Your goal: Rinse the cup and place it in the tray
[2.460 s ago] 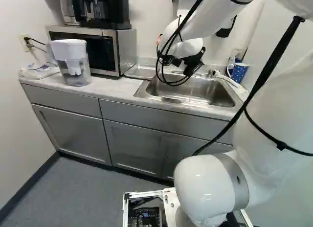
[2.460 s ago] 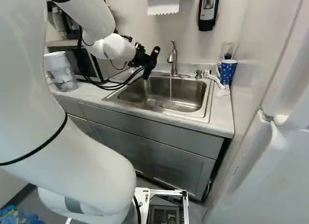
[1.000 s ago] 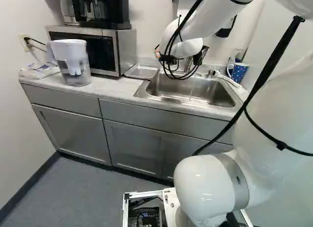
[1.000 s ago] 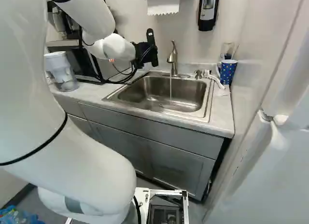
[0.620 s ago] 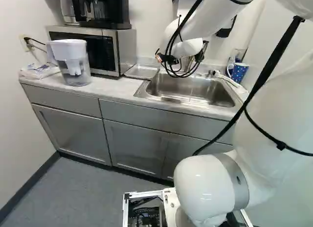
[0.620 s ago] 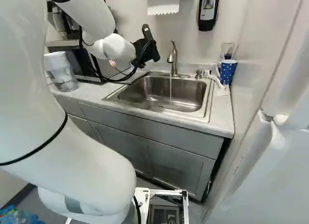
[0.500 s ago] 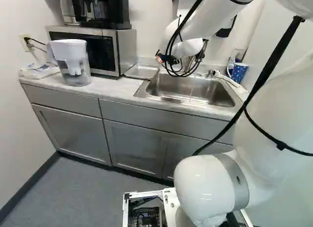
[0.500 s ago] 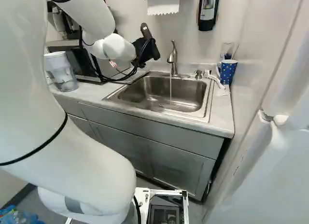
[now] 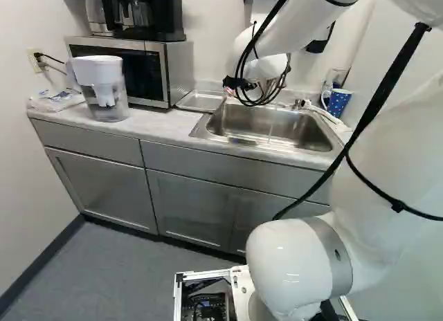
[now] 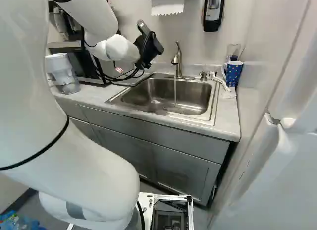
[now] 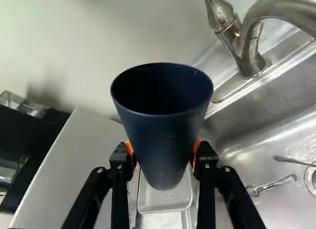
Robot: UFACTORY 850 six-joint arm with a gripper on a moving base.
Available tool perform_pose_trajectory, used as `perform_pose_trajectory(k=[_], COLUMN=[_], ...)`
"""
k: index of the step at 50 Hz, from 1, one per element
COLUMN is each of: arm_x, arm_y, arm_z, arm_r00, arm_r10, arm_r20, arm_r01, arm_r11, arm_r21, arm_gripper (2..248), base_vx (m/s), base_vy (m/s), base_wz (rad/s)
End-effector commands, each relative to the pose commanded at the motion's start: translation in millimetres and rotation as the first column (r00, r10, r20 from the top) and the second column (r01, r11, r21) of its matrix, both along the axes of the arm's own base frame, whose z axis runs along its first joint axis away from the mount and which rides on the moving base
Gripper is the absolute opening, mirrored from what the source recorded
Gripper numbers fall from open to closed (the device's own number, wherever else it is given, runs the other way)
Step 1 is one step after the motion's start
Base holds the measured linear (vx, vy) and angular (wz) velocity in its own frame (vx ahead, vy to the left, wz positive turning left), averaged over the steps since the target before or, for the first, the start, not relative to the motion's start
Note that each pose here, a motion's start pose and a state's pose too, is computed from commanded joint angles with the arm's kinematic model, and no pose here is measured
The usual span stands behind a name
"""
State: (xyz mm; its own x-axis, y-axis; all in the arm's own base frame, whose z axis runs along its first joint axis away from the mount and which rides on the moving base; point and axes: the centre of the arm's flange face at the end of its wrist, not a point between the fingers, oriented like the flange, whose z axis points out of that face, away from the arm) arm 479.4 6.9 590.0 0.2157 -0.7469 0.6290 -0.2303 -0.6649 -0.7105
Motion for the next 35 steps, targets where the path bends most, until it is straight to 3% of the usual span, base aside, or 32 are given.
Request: perform_pose_trajectory(k=[17,35], arm_x=[0.0,0.0], arm_y=[0.0,0.0], arm_z=[0.0,0.0], arm_r00=[0.998,0.993], arm_r10=[0.056,0.113], arm_r20=[-0.003,-0.017], arm_r01=[-0.055,-0.112], arm_r11=[0.984,0.934], arm_r21=[-0.167,-0.339], arm_gripper=[124,124], base_vx=[0.000,0.000], base_vy=[0.000,0.000], base_wz=[0.000,0.000])
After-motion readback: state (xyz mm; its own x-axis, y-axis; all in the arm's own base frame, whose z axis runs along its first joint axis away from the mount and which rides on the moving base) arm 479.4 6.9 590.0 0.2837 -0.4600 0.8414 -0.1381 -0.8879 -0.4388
